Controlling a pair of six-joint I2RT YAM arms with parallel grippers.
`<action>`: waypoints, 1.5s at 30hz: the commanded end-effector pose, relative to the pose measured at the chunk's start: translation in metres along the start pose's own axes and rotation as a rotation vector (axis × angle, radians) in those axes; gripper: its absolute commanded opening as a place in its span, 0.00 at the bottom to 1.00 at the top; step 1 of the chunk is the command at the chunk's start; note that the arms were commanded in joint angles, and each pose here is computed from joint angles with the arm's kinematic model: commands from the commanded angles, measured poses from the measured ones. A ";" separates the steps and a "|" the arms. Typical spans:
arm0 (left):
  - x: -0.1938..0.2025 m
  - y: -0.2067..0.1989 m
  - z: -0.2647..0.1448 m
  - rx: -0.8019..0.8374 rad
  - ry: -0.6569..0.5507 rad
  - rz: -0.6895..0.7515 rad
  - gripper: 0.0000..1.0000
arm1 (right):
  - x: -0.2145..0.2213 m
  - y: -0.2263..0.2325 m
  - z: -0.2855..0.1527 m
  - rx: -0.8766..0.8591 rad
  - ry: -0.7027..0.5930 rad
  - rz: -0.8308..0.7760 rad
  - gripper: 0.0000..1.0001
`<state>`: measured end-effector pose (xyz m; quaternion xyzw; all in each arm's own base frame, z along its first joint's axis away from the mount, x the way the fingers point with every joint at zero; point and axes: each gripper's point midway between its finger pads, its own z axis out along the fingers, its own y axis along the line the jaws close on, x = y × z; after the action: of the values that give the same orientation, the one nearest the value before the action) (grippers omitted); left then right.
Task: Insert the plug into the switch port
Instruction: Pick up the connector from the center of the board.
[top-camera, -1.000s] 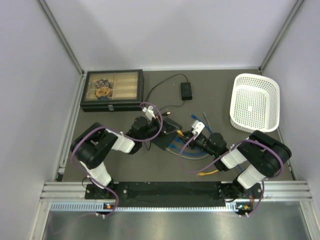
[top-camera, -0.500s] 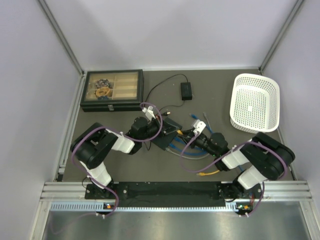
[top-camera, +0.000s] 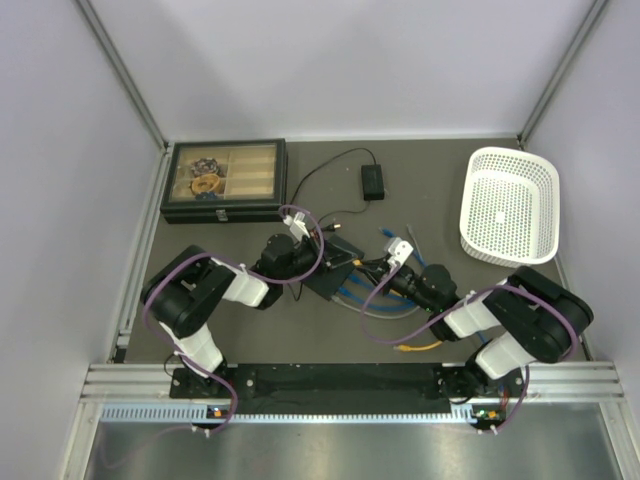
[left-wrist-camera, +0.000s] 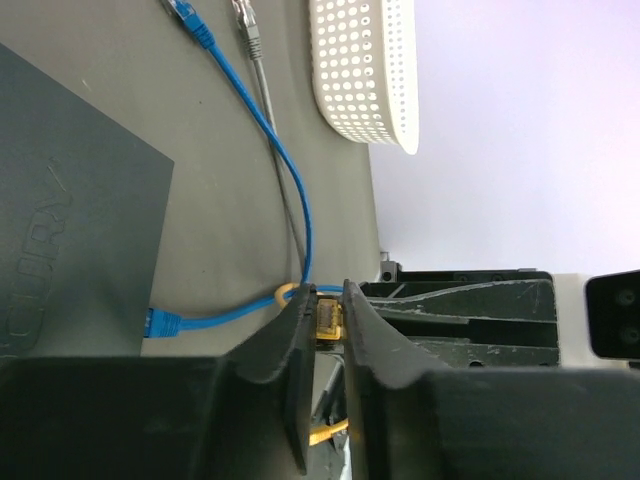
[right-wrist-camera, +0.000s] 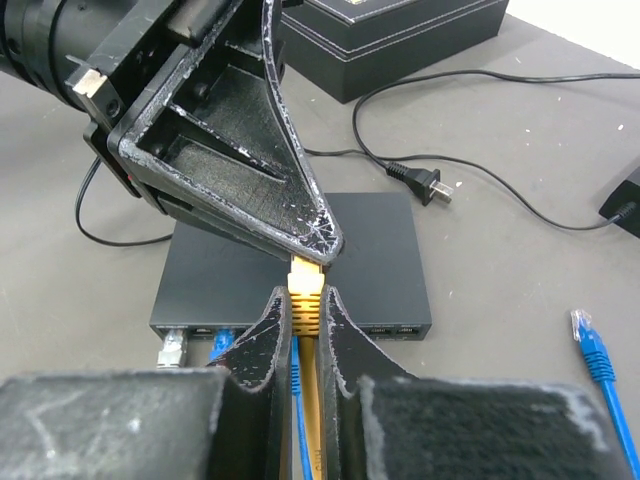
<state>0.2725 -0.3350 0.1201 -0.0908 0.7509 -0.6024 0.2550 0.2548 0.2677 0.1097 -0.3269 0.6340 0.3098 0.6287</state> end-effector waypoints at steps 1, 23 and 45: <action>-0.004 -0.001 0.000 0.013 -0.002 0.047 0.28 | -0.057 0.005 0.009 -0.037 -0.203 -0.052 0.00; -0.079 0.068 -0.024 -0.590 0.058 0.743 0.81 | 0.034 -0.017 0.001 0.025 0.107 -0.033 0.00; -0.064 0.093 -0.013 -0.611 0.163 0.713 0.79 | 0.068 -0.022 -0.003 0.020 0.198 0.054 0.00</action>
<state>0.3286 -0.2630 0.0422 0.1402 0.9047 -0.2216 0.3357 0.2656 0.2460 0.0330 -0.3406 0.7150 0.2705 0.5473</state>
